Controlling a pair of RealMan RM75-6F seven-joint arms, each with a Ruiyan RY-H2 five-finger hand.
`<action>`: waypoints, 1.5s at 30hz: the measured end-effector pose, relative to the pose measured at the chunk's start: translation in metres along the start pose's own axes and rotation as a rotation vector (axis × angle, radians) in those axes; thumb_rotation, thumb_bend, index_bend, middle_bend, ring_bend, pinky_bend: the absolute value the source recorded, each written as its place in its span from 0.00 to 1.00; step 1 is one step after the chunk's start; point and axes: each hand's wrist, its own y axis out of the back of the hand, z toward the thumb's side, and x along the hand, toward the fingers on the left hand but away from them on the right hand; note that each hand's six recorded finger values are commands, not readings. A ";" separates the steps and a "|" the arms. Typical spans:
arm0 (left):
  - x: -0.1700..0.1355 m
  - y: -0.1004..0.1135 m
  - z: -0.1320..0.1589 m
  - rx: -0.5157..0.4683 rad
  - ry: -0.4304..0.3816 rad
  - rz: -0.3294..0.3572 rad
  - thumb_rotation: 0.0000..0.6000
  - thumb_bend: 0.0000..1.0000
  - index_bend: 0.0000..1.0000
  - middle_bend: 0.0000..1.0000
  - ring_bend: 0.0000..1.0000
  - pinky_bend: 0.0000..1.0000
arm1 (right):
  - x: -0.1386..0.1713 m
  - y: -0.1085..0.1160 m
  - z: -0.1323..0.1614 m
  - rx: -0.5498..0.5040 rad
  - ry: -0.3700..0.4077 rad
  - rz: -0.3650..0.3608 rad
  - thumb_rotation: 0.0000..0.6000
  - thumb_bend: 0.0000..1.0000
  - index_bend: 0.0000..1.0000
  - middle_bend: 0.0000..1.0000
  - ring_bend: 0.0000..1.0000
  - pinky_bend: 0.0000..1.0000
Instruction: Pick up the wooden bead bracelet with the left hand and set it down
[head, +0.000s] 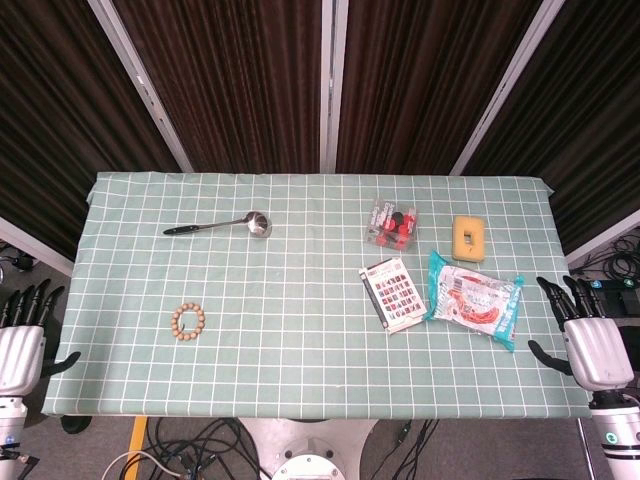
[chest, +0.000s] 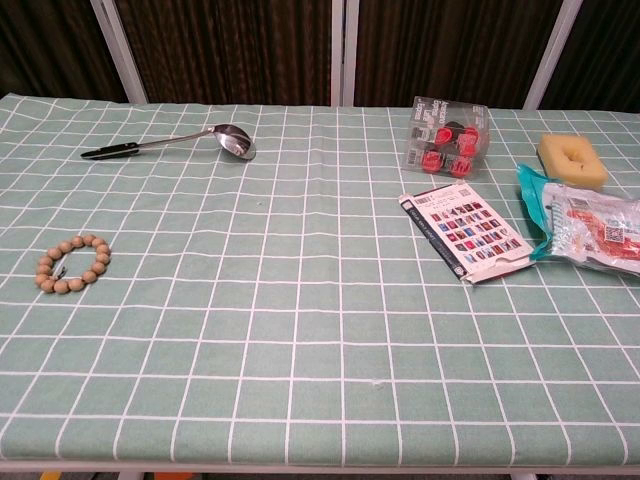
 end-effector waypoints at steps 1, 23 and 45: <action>0.000 -0.001 0.000 -0.002 0.000 -0.004 1.00 0.00 0.09 0.02 0.00 0.04 | 0.000 -0.001 0.000 -0.006 -0.001 0.004 1.00 0.13 0.05 0.15 0.00 0.00; 0.042 -0.017 0.082 -0.012 -0.426 -0.025 1.00 0.04 0.39 0.41 0.14 0.14 | 0.005 0.019 -0.003 0.010 -0.001 -0.058 1.00 0.13 0.05 0.16 0.00 0.00; 0.060 -0.113 0.150 0.185 -0.588 -0.171 1.00 0.17 0.46 0.45 0.14 0.14 | 0.005 0.017 -0.005 0.004 -0.015 -0.050 1.00 0.14 0.05 0.16 0.00 0.00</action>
